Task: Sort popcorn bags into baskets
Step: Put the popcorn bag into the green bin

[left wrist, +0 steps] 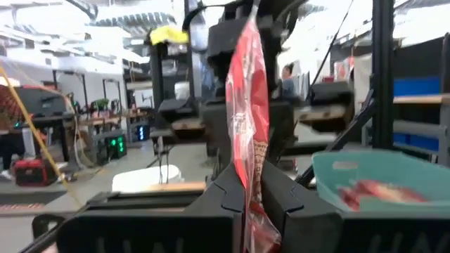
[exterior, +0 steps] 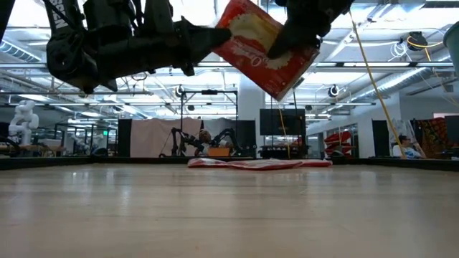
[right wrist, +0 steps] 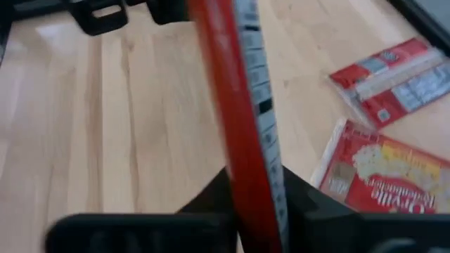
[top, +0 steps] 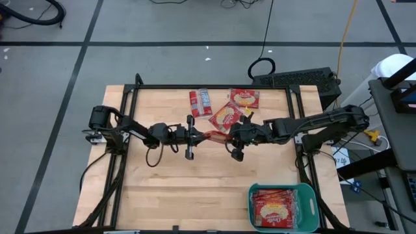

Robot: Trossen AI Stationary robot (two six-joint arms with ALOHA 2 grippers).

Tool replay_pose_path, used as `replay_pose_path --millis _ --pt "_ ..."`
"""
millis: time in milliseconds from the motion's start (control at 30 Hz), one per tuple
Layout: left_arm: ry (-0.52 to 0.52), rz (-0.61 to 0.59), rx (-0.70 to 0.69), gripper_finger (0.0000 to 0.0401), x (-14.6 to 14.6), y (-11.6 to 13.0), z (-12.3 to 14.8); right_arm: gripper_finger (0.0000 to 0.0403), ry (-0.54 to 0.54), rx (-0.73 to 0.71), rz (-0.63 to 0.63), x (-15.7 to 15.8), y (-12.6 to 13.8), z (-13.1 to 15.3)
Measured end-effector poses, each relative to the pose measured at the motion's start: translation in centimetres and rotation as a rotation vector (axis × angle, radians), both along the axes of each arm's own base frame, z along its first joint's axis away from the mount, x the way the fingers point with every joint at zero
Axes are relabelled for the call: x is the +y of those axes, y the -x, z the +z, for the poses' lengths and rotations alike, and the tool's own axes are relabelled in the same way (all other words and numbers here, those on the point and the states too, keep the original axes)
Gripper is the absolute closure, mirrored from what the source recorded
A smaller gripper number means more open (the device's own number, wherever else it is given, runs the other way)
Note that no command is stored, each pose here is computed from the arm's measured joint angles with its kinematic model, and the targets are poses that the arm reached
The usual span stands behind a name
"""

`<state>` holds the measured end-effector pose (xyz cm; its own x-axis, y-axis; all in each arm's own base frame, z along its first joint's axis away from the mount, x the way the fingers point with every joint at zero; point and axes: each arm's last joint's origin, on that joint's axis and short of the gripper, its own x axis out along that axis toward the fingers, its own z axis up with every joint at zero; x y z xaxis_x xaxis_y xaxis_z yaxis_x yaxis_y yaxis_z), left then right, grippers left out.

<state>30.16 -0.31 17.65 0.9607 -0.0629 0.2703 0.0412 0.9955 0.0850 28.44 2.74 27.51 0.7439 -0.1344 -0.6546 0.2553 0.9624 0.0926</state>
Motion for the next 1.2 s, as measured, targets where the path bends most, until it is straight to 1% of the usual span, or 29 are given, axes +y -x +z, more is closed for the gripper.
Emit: replay_pose_path --millis 67,133,200,300,367,467,600,700,833,933,1067,1200 --pt "-0.026 0.0 0.04 0.0381 -0.2 -0.1 -0.4 0.0387 -0.021 0.017 0.01 0.3 0.3 0.0" --pt "-0.04 -0.01 0.061 0.0371 -0.6 -0.2 -0.6 0.0389 -0.042 0.028 0.012 0.7 0.4 -0.1" --pt "-0.04 -0.015 0.074 0.0351 -1.0 -0.1 -0.7 0.038 -0.07 0.051 -0.008 1.0 0.6 0.1" --pt "-0.017 -0.012 0.081 0.0308 -1.5 -0.1 -0.8 0.0371 -0.128 0.094 -0.037 1.5 1.1 0.4" --pt "0.005 -0.015 0.095 0.0281 -1.9 -0.1 -0.8 0.0374 -0.173 0.158 -0.036 2.0 1.6 0.5" --pt "0.02 -0.025 0.13 0.0248 -2.2 -0.1 -1.2 0.0385 -0.227 0.23 -0.04 2.6 2.2 1.7" --pt "0.031 -0.035 0.185 0.0221 -2.5 -0.2 -1.7 0.0389 -0.32 0.3 -0.048 3.6 3.0 3.1" --pt "0.046 -0.045 0.215 0.0214 -2.7 -0.2 -2.0 0.0386 -0.403 0.362 -0.003 4.7 3.8 4.3" --pt "0.054 -0.06 0.242 0.0217 -3.2 -0.1 -2.2 0.0385 -0.576 0.465 0.026 6.8 4.9 4.9" --pt "0.055 -0.064 0.241 0.0225 -3.3 -0.1 -2.2 0.0384 -0.673 0.546 0.099 8.8 5.8 5.1" --pt "0.066 -0.074 0.234 0.0235 -3.6 -0.1 -2.1 0.0384 -0.712 0.626 0.118 11.3 7.3 5.1" --pt "0.066 -0.083 0.235 0.024 -3.8 0.0 -2.1 0.0384 -0.705 0.67 0.154 13.4 8.9 5.1"
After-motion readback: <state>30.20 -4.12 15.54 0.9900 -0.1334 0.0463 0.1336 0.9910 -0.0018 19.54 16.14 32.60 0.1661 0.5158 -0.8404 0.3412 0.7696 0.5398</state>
